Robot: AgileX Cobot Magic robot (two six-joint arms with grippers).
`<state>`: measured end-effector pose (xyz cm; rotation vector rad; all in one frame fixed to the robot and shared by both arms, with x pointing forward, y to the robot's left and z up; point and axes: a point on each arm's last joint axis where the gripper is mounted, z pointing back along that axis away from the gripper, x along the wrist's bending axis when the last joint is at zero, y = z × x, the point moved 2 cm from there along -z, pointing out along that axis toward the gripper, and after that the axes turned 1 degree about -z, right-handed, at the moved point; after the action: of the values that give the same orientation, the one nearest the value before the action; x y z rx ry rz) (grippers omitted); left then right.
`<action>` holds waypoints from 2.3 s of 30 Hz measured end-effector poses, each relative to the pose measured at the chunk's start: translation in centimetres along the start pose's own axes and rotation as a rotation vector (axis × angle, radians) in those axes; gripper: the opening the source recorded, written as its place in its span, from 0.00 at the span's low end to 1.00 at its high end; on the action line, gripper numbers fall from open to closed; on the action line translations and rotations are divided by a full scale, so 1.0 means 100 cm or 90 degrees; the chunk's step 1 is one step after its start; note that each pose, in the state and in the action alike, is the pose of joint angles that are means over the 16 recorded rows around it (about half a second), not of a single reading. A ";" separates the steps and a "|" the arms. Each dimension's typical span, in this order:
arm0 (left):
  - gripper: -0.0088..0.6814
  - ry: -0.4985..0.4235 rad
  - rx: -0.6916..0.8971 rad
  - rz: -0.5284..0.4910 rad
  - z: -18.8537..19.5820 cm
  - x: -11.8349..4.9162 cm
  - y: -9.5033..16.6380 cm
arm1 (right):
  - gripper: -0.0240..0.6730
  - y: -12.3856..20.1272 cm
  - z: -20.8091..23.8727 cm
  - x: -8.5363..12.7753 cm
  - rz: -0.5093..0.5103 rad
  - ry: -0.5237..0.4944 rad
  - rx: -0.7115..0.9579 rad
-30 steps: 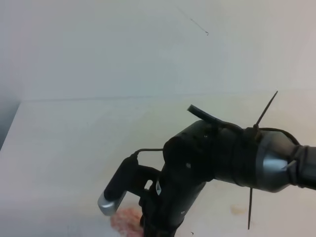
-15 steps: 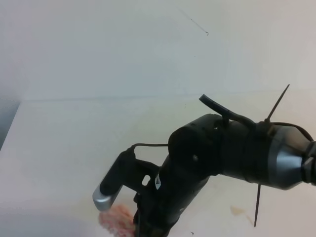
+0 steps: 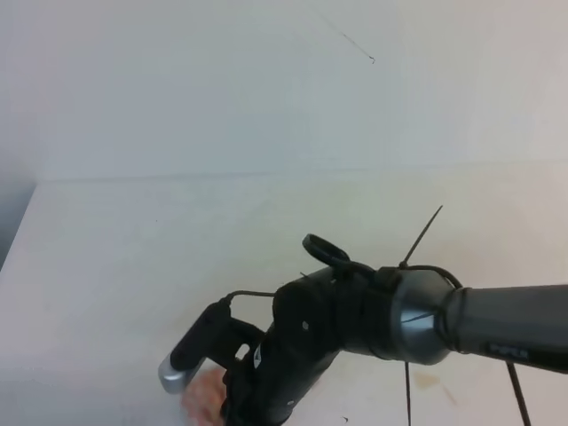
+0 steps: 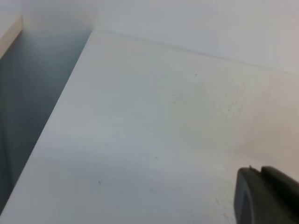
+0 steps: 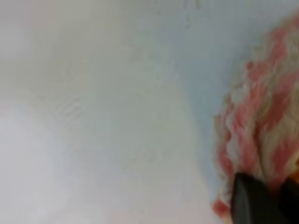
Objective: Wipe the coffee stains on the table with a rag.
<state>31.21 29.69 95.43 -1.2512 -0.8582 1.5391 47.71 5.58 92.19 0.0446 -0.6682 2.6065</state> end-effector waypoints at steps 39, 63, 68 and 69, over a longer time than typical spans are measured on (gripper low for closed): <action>0.01 0.000 0.000 0.000 0.000 0.001 0.002 | 0.03 0.014 0.054 -0.099 -0.097 0.071 -0.057; 0.01 0.000 0.000 0.000 0.000 0.001 0.002 | 0.03 0.064 0.033 -0.078 -0.099 0.112 -0.064; 0.01 0.000 0.000 0.000 0.000 0.001 0.002 | 0.03 0.064 0.031 -0.087 -0.101 0.137 -0.078; 0.01 0.000 0.000 0.000 0.000 0.001 0.002 | 0.03 0.064 0.032 -0.089 -0.102 0.142 -0.081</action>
<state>31.20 29.69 95.20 -1.2509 -0.8583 1.5396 52.76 -4.58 90.90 -0.2196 -0.7173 2.3661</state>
